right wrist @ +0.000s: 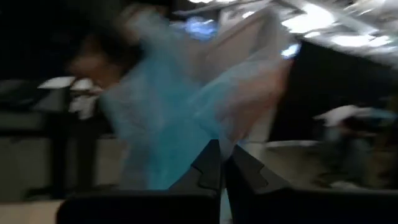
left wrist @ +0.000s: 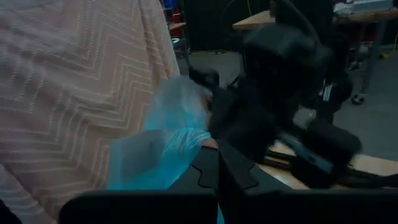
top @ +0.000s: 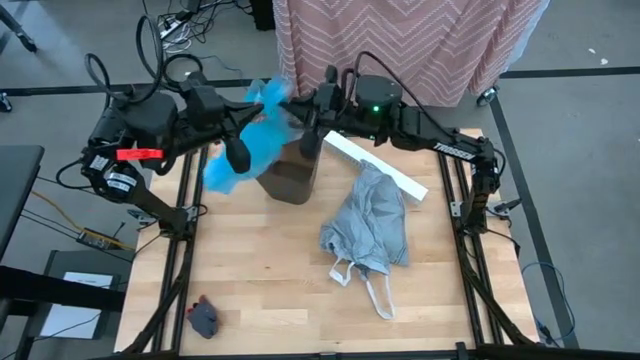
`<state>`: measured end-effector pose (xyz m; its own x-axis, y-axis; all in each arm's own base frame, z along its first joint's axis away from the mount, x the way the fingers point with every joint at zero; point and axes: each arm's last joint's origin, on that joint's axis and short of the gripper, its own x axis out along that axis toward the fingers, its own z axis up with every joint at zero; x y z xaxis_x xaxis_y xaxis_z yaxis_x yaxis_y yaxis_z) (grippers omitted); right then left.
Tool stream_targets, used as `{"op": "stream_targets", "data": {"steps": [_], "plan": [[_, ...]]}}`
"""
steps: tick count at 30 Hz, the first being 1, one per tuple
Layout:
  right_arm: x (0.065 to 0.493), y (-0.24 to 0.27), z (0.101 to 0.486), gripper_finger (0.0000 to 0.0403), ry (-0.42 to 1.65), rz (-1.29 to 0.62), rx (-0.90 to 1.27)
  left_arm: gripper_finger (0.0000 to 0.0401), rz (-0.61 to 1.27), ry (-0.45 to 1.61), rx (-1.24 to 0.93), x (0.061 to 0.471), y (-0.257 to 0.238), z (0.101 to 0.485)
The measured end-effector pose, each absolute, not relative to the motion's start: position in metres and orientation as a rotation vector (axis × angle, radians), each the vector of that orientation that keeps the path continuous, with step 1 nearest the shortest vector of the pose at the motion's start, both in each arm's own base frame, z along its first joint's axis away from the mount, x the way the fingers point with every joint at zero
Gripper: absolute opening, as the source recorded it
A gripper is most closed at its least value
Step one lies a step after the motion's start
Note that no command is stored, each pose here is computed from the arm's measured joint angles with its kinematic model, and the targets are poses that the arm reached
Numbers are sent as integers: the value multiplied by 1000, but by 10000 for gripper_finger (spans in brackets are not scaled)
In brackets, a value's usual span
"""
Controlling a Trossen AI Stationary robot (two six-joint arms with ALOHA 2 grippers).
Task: Place trash/remove bag and relplace
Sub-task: Insert a new trash bag into the trash bin
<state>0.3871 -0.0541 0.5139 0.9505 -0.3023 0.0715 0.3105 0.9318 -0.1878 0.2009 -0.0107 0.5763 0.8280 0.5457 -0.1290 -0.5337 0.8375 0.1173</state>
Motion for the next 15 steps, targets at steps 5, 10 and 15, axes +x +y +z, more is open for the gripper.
{"op": "stream_targets", "data": {"steps": [5,10,15], "plan": [[363,-55,536,1,-87,-509,-281,2,566,122,120,202,-11,582],[329,-54,560,0,-113,-643,-353,2,530,-17,221,201,-9,601],[304,-56,576,0,-157,-676,-354,2,547,-59,282,201,-1,607]]}}
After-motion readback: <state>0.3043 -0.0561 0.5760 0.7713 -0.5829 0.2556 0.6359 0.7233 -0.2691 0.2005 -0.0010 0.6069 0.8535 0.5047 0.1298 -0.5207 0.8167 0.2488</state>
